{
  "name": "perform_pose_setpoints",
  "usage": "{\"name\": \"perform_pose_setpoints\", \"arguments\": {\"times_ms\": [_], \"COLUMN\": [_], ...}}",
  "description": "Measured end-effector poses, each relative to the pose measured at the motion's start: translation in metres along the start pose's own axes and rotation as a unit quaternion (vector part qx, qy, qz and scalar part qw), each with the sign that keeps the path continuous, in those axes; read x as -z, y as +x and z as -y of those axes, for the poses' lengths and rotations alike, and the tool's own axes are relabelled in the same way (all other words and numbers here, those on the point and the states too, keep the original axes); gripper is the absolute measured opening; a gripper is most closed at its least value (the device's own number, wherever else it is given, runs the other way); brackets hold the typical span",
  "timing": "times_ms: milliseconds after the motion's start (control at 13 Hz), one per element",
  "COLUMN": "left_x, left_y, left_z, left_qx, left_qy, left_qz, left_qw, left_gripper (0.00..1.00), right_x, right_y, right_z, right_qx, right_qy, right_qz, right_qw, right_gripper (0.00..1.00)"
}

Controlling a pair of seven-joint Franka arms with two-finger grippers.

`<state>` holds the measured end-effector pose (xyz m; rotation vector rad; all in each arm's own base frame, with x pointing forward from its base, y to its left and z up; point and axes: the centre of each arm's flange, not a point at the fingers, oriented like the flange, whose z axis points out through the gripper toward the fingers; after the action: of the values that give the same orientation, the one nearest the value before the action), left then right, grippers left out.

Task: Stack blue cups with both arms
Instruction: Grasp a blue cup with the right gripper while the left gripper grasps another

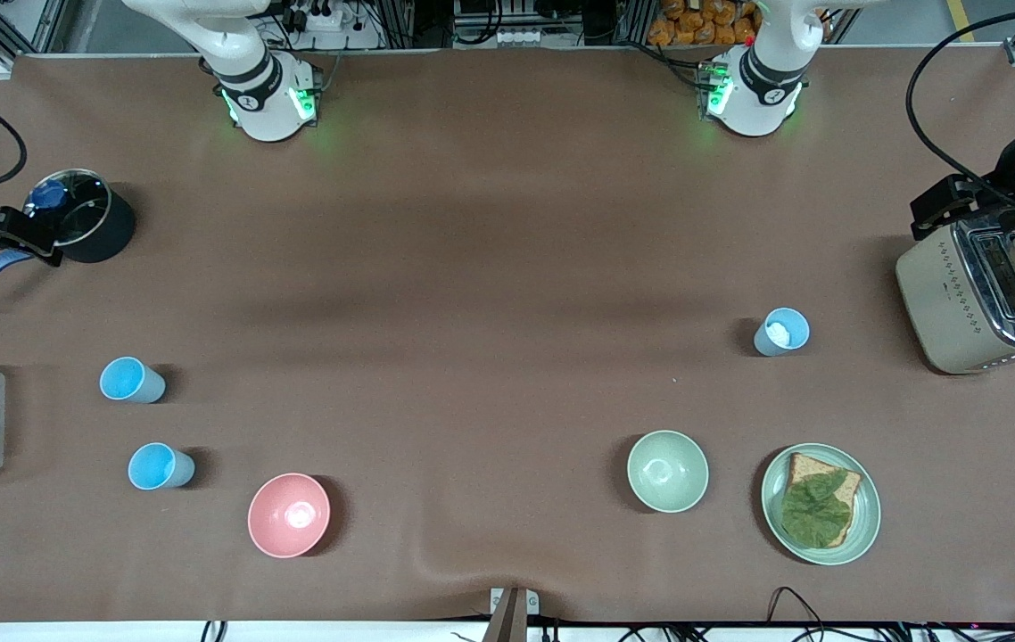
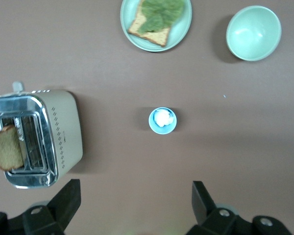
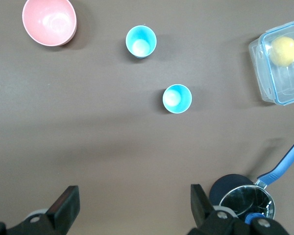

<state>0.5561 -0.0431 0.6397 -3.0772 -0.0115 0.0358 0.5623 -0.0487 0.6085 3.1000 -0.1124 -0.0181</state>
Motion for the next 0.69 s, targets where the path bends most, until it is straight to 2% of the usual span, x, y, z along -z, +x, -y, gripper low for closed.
{"name": "perform_pose_setpoints", "arguments": {"times_ms": [385,462,692], "left_x": [-0.003,-0.005,-0.026], "left_y": [-0.001,0.0,0.009], "left_z": [0.009,0.011,0.018], "left_qx": [0.0,0.001,0.008], "left_qy": [-0.006,-0.006,-0.006], "left_qz": [0.009,0.011,0.015], "left_qw": [1.0,1.0,1.0], "left_gripper": [1.0,1.0,1.0], "right_x": [0.01,0.007,-0.044], "right_y": [-0.006,-0.008,-0.002], "right_z": [0.001,0.002,-0.004], "right_qx": [-0.001,-0.001,-0.008], "right_qy": [0.014,0.014,0.014], "right_qz": [-0.004,0.008,0.078], "right_qw": [1.0,1.0,0.997], "right_gripper": [1.0,1.0,1.0]}}
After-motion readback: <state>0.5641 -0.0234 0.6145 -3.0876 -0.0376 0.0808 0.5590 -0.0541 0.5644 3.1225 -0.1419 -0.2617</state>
